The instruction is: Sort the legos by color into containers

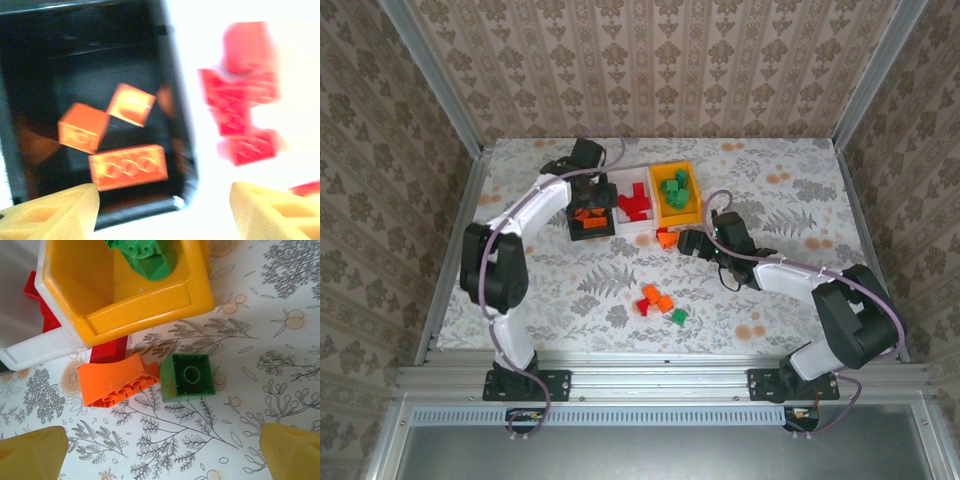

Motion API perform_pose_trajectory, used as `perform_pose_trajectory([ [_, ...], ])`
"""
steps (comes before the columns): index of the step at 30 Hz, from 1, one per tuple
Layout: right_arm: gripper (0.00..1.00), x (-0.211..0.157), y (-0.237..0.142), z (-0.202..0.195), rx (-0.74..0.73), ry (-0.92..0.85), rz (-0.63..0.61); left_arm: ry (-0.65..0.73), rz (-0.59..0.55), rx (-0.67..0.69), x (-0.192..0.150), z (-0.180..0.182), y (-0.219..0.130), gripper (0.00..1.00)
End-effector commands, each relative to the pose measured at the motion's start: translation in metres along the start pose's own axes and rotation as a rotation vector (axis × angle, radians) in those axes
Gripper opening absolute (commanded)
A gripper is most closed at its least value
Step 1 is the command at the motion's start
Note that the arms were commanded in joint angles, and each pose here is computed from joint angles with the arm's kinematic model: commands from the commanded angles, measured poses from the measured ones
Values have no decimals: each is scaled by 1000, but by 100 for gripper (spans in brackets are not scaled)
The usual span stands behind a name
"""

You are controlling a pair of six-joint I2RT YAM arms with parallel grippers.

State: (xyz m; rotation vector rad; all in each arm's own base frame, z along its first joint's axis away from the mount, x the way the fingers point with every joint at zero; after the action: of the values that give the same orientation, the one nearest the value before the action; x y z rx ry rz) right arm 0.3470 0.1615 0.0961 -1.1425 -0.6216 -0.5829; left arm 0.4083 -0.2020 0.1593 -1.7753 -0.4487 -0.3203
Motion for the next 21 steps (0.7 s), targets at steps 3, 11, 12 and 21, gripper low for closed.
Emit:
perform_pose_trajectory([
  [3,100,9,-11,-10,-74,-2,-52,186,34,-163,-67,-70,-16,70],
  [11,100,10,-13,-12,-79,4,-61,283,67,-315,-104,-127,14,73],
  [12,100,10,-13,-12,-81,4,-62,289,70,-319,-104,-130,21,73],
  [21,100,11,-16,-13,-86,0,-71,341,103,-266,-109,-134,63,72],
])
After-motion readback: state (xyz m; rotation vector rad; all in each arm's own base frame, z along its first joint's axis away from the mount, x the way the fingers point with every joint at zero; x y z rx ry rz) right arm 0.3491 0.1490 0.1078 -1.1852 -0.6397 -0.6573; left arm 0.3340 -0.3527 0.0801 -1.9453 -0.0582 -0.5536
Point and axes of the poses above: each hand's point on the last joint's axis, 136 mm out from that joint toward the fingers, its own y axis out along the fingers, its own z axis along the line the jaws close on, x = y × z, the point moved 2 cm from there along -y, back along the fingers, and after that the axes turned 11 degrees about -y, right-handed, at the moved point
